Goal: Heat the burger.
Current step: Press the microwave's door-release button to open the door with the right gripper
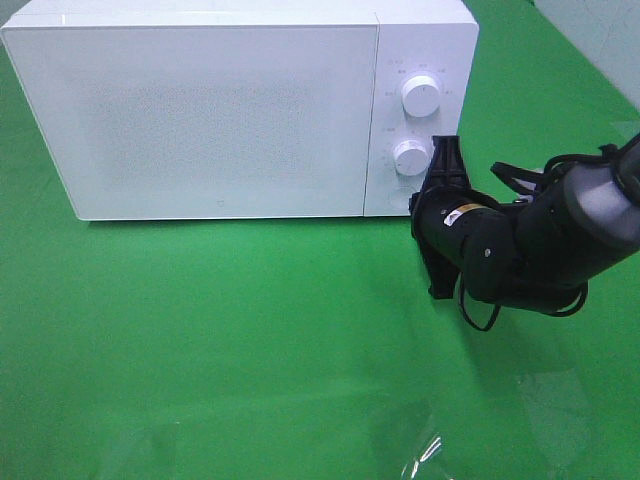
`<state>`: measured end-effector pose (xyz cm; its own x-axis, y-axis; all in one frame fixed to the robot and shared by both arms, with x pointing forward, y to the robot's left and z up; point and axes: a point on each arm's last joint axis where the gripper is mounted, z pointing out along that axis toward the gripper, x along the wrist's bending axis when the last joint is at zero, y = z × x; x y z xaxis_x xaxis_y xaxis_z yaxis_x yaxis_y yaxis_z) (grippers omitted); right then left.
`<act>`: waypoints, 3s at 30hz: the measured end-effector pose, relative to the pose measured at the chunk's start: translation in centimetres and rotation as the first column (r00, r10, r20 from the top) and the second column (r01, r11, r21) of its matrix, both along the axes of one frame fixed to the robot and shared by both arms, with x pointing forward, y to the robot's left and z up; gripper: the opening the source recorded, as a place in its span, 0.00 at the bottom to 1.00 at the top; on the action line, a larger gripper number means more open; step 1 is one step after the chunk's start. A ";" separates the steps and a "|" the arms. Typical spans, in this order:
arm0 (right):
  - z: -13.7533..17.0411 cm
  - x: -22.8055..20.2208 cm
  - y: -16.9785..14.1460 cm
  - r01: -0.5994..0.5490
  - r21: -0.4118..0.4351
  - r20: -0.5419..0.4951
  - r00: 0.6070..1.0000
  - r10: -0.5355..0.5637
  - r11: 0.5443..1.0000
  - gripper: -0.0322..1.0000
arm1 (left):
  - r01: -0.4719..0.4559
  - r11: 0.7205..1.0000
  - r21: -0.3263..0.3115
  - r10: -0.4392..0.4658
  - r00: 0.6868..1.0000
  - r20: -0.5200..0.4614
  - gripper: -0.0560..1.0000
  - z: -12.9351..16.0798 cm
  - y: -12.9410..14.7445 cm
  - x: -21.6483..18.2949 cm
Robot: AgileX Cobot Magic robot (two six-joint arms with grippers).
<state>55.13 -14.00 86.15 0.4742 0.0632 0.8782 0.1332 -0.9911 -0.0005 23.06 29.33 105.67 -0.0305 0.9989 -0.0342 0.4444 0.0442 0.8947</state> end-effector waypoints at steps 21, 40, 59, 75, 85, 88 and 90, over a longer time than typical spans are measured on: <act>-1.4 2.5 0.9 0.033 0.033 0.003 0.999 -0.033 0.999 0.04 | 0.000 1.000 0.000 0.000 1.000 0.000 0.97 0.0 0.0 0.0; -1.2 2.7 1.2 0.071 0.085 0.074 0.994 -0.077 0.994 0.04 | 0.000 1.000 0.000 0.000 1.000 0.000 0.97 0.0 0.0 0.0; -2.0 3.8 2.0 0.109 0.105 0.056 0.992 -0.115 0.989 0.04 | 0.000 1.000 0.000 0.000 1.000 0.000 0.97 0.0 0.0 0.0; -2.0 3.8 2.1 0.106 0.102 0.049 0.993 -0.111 0.989 0.04 | 0.000 1.000 0.000 0.000 1.000 0.000 0.97 0.0 0.0 0.0; -1.8 3.8 2.2 0.108 0.122 0.022 0.994 -0.112 0.987 0.04 | 0.000 1.000 0.000 0.000 1.000 0.000 0.97 0.0 0.0 0.0; -1.3 3.8 1.8 0.096 0.124 -0.002 0.995 -0.097 0.988 0.04 | 0.000 1.000 0.000 0.000 1.000 0.000 0.97 0.0 0.0 0.0; -1.2 3.7 1.7 0.091 0.121 0.000 0.996 -0.092 0.988 0.04 | 0.000 1.000 0.000 0.000 1.000 0.000 0.97 0.0 0.0 0.0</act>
<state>58.83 -12.32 84.98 0.4678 -0.0866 0.8796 0.0425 -0.9918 -0.1202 23.06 29.33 105.67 -0.0305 0.9989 -0.0342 0.4444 0.0442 0.8947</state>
